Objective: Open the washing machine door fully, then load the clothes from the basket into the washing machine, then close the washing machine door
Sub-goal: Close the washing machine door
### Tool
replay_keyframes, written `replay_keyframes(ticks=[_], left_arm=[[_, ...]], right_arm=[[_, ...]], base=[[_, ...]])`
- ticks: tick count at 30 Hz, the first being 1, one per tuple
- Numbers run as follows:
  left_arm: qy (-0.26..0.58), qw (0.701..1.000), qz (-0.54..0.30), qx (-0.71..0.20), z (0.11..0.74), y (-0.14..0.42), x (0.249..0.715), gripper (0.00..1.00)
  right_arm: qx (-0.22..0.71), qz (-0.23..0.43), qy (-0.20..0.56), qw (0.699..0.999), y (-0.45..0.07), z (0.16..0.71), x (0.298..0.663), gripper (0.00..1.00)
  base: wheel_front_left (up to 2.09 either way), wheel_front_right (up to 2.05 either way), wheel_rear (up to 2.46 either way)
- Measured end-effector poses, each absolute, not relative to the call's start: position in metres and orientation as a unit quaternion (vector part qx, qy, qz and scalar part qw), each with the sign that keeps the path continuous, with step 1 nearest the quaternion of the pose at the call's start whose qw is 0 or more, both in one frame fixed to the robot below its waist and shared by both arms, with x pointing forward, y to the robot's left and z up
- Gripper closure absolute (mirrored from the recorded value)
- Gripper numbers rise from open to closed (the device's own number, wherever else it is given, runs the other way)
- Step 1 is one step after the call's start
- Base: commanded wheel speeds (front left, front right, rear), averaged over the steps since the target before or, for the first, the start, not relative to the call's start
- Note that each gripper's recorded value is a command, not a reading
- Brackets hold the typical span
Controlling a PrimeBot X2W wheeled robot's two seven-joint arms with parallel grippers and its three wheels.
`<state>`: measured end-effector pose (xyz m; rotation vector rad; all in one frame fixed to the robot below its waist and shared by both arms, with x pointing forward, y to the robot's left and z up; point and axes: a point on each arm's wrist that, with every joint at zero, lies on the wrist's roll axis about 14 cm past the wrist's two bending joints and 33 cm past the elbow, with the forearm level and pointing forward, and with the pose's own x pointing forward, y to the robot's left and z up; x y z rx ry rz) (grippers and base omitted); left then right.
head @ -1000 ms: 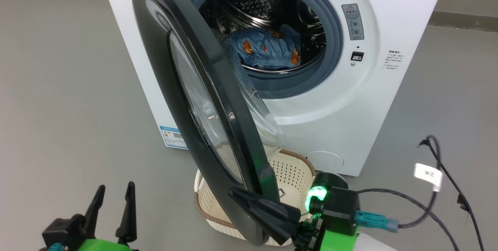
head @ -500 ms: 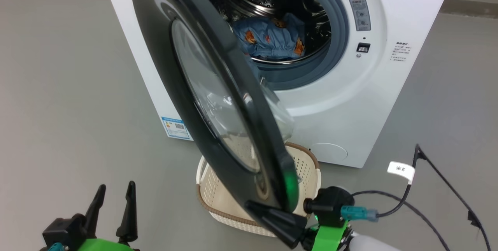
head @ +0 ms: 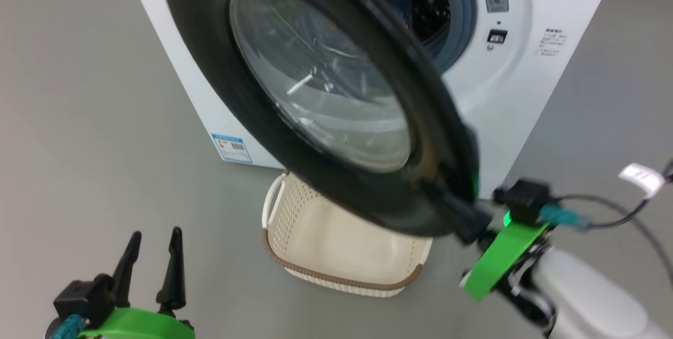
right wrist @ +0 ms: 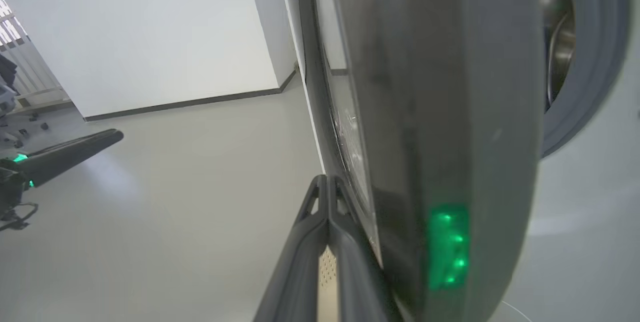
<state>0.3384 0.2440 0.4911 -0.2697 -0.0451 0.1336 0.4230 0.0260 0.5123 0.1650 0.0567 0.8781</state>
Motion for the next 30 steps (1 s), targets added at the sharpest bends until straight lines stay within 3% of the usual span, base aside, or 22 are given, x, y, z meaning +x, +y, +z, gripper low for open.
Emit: replay_keyframes(ticks=[11, 30], left_arm=[[-0.012, 0.993, 0.05, -0.108, 0.488, 0.243, 0.371, 0.0], [0.027, 0.992, 0.076, -0.102, 0.458, 0.254, 0.391, 0.0]], right_arm=[[0.104, 0.322, -0.023, 0.941, -0.024, 0.529, 0.504, 1.0], [0.072, 0.281, -0.058, 0.955, -0.046, 0.534, 0.611, 1.0]], base=[[0.0, 0.0, 0.0], [0.0, 0.0, 0.0]])
